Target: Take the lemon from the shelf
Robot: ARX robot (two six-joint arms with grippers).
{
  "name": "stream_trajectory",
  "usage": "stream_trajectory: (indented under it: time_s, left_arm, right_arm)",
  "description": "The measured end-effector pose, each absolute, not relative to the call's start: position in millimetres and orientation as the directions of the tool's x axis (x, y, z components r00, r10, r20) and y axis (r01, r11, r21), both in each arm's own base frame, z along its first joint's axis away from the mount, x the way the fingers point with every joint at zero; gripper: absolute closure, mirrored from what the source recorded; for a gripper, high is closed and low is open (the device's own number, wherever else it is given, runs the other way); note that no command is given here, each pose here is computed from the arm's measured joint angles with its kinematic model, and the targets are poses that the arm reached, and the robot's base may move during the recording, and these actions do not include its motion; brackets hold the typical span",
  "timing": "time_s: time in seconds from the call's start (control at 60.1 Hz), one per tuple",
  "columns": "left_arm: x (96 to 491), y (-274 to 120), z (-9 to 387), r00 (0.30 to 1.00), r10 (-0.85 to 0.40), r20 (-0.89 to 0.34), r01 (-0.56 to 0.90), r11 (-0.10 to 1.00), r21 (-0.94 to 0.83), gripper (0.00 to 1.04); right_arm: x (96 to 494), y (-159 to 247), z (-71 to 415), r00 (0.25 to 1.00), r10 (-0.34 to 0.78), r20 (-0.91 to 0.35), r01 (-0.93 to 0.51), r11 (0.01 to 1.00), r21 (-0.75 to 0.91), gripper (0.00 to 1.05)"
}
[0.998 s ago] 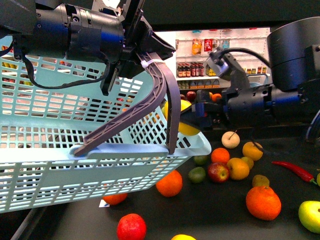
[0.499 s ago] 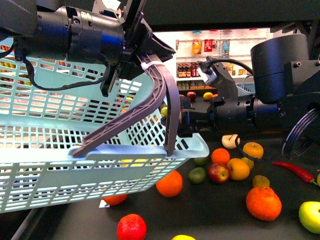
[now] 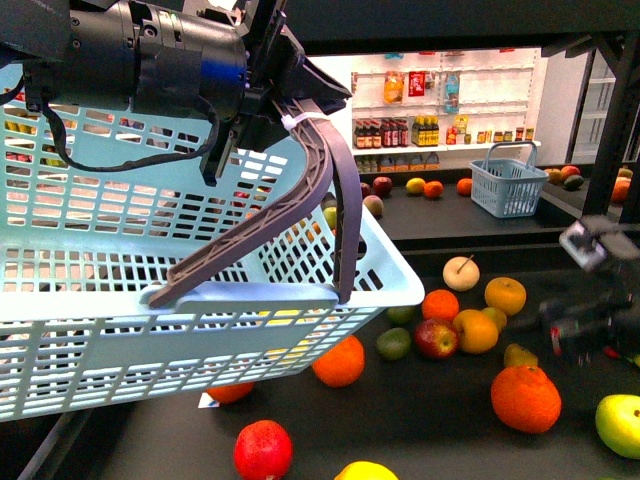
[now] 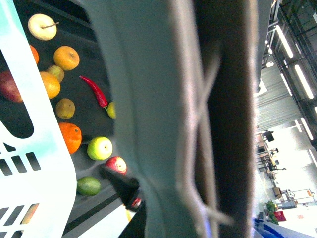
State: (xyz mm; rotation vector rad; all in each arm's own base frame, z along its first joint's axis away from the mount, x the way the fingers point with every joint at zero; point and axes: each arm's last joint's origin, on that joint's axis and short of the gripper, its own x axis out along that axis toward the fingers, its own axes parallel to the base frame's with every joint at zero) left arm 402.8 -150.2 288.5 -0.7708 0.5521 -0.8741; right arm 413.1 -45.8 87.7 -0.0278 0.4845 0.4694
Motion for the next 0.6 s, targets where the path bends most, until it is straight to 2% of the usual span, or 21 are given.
stream_trajectory:
  time_s: [0.183, 0.382, 0.599]
  left_arm:
    - [402.8, -150.2, 288.5, 0.536, -0.836, -0.119, 0.466, 0.410, -0.784, 0.99]
    - [402.8, -150.2, 288.5, 0.535, -0.836, -0.119, 0.466, 0.410, -0.784, 0.99]
    - [402.8, -150.2, 288.5, 0.536, -0.836, -0.119, 0.466, 0.410, -0.784, 0.99]
  right_arm:
    - [401.4, -16.6, 37.8, 0.685, 0.468, -0.558, -0.512, 0.854, 0.088, 0.07]
    - [394.7, 49.1, 3.0, 0.564, 0.533, -0.630, -0.659, 0.751, 0.046, 0.07]
    - [393.0, 91.5, -25.1, 0.502, 0.544, -0.672, -0.733, 0.680, 0.004, 0.07]
